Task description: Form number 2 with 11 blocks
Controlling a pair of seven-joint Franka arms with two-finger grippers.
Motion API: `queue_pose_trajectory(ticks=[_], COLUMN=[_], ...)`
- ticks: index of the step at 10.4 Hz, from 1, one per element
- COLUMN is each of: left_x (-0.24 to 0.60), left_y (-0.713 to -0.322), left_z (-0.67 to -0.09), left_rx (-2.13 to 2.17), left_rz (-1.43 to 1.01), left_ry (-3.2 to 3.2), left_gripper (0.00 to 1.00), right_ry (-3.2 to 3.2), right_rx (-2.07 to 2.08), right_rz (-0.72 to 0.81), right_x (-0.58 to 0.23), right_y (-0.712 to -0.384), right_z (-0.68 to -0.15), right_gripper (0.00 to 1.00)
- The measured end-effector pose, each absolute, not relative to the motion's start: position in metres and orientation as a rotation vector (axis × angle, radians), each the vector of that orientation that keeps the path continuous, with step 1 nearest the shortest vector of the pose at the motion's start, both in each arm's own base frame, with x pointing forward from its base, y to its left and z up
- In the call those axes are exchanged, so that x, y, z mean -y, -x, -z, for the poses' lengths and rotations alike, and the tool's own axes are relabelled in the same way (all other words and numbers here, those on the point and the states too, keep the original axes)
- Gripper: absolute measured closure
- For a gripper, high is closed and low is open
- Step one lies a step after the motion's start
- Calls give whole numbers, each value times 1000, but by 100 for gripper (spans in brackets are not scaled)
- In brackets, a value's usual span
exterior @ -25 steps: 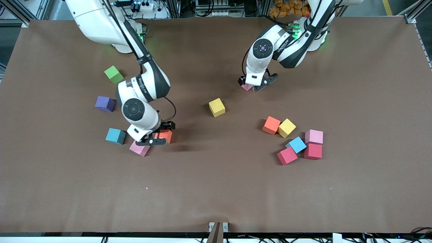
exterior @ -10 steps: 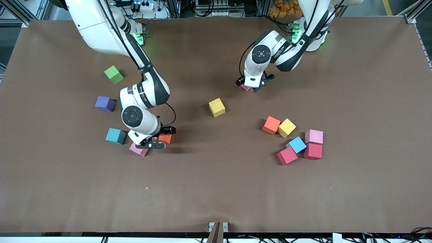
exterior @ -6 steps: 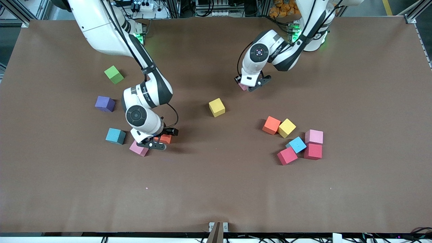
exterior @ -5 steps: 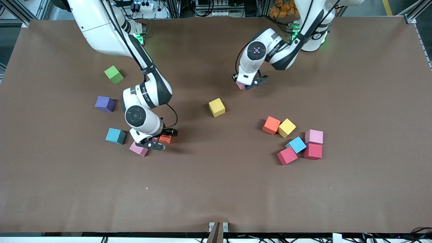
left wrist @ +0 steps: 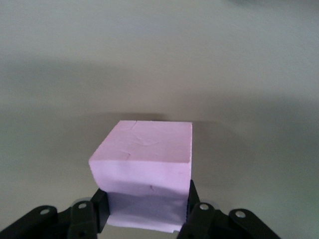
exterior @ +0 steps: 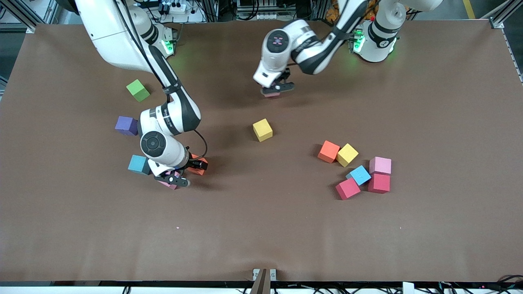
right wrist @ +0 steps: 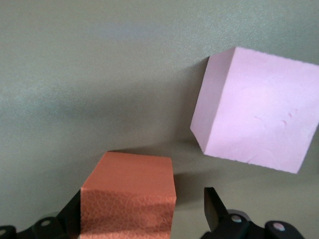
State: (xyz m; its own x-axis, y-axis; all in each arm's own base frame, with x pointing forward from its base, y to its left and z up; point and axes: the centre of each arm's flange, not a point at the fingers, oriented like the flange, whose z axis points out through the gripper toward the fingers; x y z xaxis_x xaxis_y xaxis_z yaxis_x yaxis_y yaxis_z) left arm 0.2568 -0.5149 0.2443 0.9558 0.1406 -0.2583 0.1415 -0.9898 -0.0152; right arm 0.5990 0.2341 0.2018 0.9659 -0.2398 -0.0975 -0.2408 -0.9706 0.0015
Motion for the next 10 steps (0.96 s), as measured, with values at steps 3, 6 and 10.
queue_pose_trajectory(ticks=[3, 6, 10], left_x=[539, 525, 529], left_y=[-266, -285, -283], left_z=[-224, -214, -213], left_rx=[41, 117, 86], left_rz=[475, 487, 486], left_ry=[-3147, -3174, -3181], left_gripper=[40, 40, 40], right_ry=[3106, 3105, 3106], right_rx=[-374, -370, -363], right_rz=[-154, -146, -144], right_x=[-236, -238, -241], right_y=[-598, -598, -597], right_z=[-198, -196, -191], right_gripper=[0, 0, 1])
